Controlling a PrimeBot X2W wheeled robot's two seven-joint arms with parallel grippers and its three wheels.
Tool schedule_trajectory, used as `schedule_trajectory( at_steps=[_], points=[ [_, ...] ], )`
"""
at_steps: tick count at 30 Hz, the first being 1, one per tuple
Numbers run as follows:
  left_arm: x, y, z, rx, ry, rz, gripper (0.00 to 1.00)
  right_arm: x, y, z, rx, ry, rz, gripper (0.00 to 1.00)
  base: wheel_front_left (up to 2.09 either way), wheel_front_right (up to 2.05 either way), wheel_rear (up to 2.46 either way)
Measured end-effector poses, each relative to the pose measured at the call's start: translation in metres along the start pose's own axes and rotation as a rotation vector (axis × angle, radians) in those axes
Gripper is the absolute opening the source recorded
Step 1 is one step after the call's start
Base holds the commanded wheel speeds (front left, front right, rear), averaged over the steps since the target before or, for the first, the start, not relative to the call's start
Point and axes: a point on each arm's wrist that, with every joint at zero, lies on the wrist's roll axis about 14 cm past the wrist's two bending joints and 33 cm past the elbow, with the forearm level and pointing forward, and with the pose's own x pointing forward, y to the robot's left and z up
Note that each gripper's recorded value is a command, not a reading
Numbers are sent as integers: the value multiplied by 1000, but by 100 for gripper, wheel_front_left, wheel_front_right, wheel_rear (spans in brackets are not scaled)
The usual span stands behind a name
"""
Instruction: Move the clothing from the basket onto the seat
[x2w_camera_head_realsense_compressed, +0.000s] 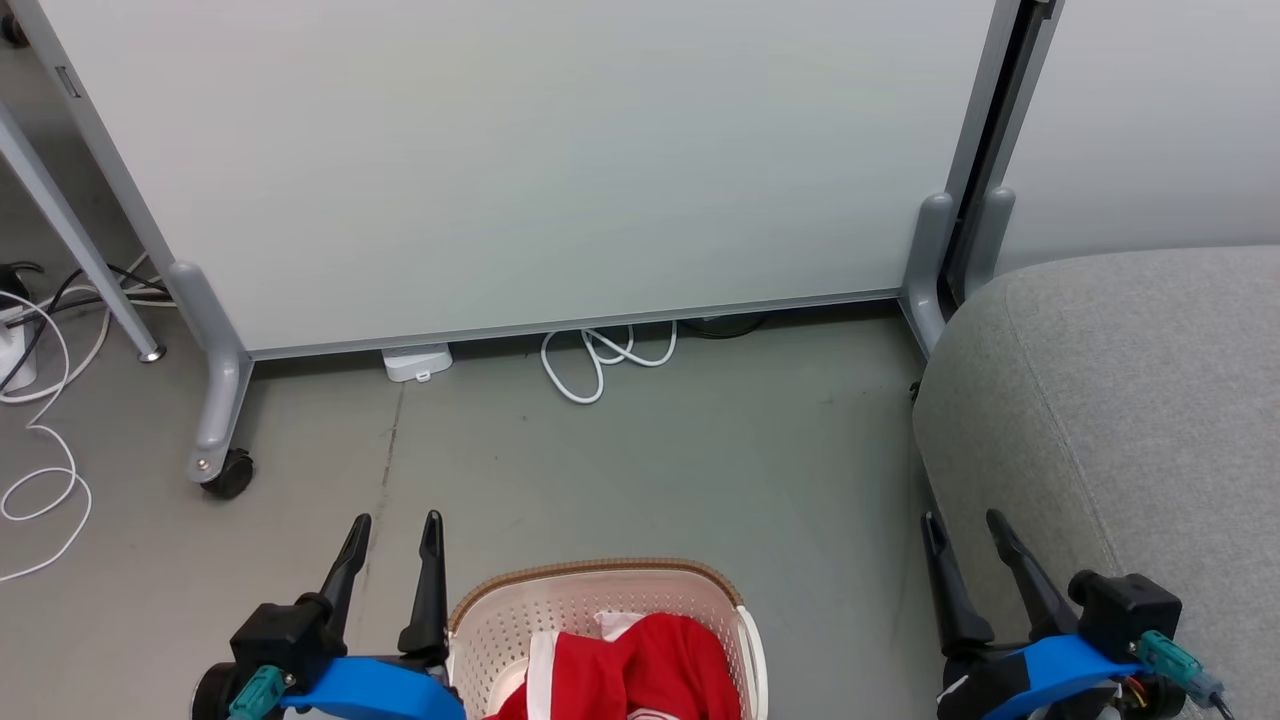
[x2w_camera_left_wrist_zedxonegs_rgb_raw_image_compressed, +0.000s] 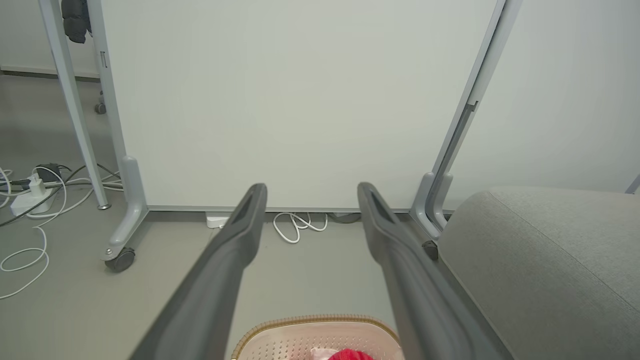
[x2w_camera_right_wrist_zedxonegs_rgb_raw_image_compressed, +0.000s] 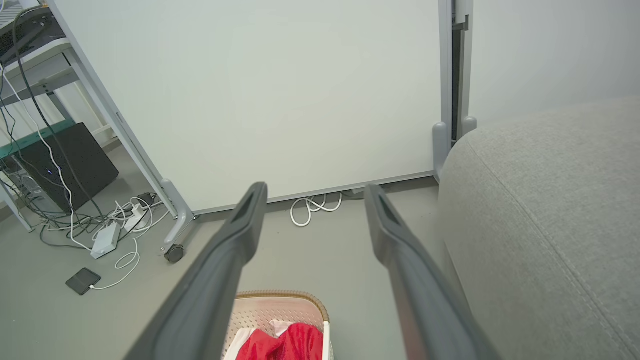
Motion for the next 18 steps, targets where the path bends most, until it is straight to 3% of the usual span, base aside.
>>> schedule_trajectory(
  at_steps=[18],
  points=[
    [-4,-2,-9,47,14,-6,100,-1,7,2,-102,-15,37,100,0,0,0]
  ],
)
